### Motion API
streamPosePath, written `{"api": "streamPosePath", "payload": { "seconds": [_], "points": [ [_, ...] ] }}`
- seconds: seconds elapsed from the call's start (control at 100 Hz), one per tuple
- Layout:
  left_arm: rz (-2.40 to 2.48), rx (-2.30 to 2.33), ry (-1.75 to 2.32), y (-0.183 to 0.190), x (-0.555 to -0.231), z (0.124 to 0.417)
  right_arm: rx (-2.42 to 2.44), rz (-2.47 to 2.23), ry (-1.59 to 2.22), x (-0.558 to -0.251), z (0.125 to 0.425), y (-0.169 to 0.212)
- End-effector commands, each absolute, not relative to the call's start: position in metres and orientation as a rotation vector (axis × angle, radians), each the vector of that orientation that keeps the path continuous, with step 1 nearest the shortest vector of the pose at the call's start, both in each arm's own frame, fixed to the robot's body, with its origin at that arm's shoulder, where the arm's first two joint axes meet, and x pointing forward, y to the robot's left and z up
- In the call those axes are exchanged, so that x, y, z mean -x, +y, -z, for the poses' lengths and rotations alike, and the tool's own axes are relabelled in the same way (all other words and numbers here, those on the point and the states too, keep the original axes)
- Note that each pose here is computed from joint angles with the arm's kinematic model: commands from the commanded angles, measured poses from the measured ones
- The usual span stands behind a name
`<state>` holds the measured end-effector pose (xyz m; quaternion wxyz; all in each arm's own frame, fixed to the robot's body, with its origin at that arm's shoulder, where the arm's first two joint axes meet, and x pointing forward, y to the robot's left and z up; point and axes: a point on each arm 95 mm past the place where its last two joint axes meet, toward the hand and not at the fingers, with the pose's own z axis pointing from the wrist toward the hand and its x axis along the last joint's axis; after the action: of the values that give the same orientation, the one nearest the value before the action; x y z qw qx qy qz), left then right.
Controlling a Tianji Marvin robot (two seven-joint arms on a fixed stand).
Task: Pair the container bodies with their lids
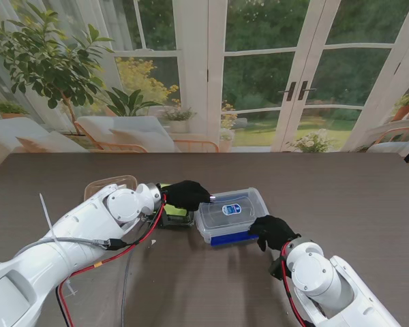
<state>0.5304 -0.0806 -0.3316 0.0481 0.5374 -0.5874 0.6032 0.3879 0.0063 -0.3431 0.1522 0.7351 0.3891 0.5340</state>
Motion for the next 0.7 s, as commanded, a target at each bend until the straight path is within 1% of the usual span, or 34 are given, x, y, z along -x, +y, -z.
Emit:
{"api": "streamPosePath", "payload": {
  "seconds": [0.0, 0.42, 0.69],
  "points": [
    [-1.817, -1.62, -1.802, -0.0835, -0.5272, 0.3319, -2.117, -1.524, 1.121, -0.3889, 0.3434, 0.0071],
    [-1.804, -1.602, -1.806, -0.0844, -0.5234, 0.3317, -2.118, -1.495, 1.115, -0.3938, 0.3424, 0.0054],
    [-1.862, -1.62, -1.785, -0.0845, -0.527, 0.331, -2.125, -1.484, 1.113, -0.394, 0.3421, 0.0046]
  ]
}}
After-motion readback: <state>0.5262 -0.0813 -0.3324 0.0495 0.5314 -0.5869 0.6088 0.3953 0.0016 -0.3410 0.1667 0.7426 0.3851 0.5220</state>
